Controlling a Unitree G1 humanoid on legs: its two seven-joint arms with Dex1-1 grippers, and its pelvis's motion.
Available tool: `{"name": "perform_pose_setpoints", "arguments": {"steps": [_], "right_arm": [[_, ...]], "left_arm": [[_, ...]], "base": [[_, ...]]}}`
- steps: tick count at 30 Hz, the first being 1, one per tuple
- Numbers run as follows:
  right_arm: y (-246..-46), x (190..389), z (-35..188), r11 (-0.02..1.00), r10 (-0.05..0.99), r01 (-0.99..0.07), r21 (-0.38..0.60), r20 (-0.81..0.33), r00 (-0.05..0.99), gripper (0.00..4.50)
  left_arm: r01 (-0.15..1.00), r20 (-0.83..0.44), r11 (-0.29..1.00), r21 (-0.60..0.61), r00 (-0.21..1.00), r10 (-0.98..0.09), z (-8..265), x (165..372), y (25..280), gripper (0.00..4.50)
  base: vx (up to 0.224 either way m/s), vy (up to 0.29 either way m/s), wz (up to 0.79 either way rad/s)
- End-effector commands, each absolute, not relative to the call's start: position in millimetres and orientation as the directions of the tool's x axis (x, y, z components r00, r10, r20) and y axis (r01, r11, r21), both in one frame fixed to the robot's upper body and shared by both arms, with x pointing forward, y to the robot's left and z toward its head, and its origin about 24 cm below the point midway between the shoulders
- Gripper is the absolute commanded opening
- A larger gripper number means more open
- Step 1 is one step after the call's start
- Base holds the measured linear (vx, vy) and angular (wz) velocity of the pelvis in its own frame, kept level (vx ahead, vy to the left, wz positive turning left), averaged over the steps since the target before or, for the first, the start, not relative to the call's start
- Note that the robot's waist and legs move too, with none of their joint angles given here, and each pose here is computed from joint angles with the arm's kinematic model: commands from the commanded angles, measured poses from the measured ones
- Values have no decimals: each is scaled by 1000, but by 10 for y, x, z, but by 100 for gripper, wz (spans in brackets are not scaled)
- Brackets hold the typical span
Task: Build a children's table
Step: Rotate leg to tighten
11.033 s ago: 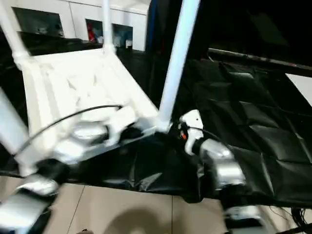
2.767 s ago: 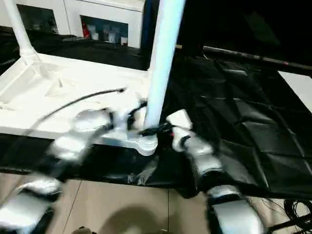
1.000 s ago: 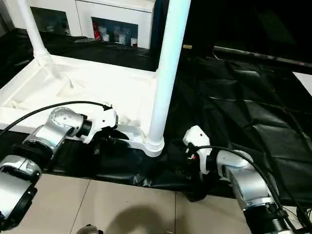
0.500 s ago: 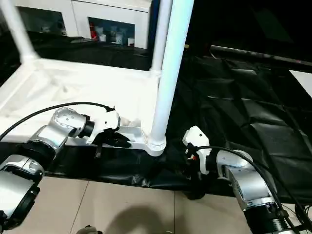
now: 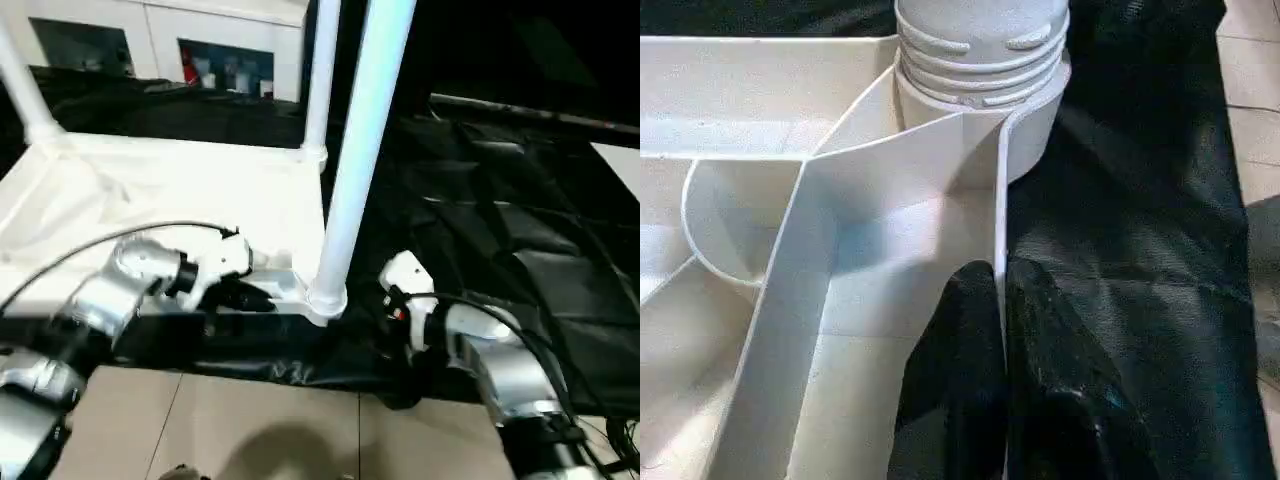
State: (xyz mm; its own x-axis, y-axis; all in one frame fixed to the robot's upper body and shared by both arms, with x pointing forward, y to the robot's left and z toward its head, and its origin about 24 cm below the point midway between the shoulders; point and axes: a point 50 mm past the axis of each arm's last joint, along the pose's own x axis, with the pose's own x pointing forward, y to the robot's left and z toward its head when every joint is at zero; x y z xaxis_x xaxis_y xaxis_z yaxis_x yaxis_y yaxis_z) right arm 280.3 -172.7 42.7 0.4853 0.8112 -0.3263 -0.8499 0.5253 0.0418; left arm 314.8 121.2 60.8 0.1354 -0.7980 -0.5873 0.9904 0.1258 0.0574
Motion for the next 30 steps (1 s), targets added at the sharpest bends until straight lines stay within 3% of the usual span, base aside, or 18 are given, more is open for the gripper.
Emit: {"name": "perform_pose_setpoints", "arguments": {"steps": [1, 11, 27, 30], "right_arm": [[-1729, 2847, 477, 531, 815, -846, 42, -299, 496, 450], [-1605, 2928, 414, 506, 825, -862, 37, -314, 470, 450], [-1540, 2978, 393, 478, 844, -877, 56, -306, 440, 322], [-1539, 2984, 405, 475, 849, -878, 57, -292, 441, 316]], "left_arm": [[990, -577, 141, -12, 108, -810, 489, 3067, 1189, 4], [986, -594, 169, -2, 135, -793, 534, 3012, 1211, 4], [981, -602, 193, 10, 160, -782, 547, 3016, 1257, 0], [981, -600, 196, 8, 161, -784, 549, 3016, 1267, 0]], "base": [[0, 0, 0], [0, 0, 0], [0, 0, 0], [0, 0, 0]]}}
